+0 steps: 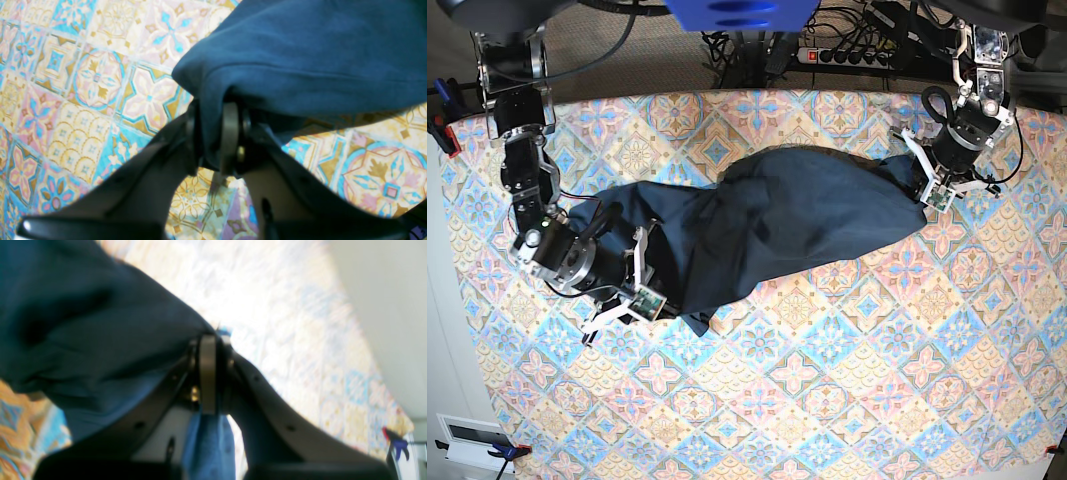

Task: Layout the t-shirt on the table in an organized manner, then fold the t-shirt properly
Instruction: 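Pull the shirt lengthwise with the right gripper away from the left gripper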

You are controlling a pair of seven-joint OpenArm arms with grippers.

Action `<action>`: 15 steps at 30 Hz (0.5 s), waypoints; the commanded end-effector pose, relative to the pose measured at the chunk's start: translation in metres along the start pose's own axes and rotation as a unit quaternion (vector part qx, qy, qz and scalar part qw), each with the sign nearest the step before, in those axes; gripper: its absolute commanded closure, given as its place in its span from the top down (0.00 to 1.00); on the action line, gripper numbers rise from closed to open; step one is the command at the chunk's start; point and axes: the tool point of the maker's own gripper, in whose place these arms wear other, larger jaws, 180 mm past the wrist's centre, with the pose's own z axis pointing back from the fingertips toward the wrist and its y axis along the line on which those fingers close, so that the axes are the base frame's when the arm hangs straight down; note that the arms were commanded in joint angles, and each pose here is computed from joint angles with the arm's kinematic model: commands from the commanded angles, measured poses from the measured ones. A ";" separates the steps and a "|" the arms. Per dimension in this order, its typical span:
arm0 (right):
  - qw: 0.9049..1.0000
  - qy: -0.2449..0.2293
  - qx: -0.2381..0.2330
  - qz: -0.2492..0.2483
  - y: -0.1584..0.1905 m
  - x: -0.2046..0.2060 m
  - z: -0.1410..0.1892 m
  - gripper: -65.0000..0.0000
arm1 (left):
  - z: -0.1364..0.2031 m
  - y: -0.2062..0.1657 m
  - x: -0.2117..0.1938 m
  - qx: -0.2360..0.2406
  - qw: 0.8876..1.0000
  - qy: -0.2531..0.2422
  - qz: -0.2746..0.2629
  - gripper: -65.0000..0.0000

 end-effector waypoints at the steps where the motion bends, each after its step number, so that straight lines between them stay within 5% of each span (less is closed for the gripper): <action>1: 1.000 -0.024 -0.018 -0.002 -0.016 0.014 0.010 0.00 | 0.003 0.006 0.011 0.008 1.000 -0.020 -0.003 0.16; 7: 0.992 -0.082 -0.066 -0.076 -0.061 0.025 0.049 0.00 | 0.007 0.019 0.012 0.028 0.999 -0.023 0.002 0.16; 15: 0.986 -0.089 -0.113 -0.088 -0.103 0.017 0.086 0.00 | 0.014 0.043 0.016 0.071 0.996 -0.037 0.030 0.16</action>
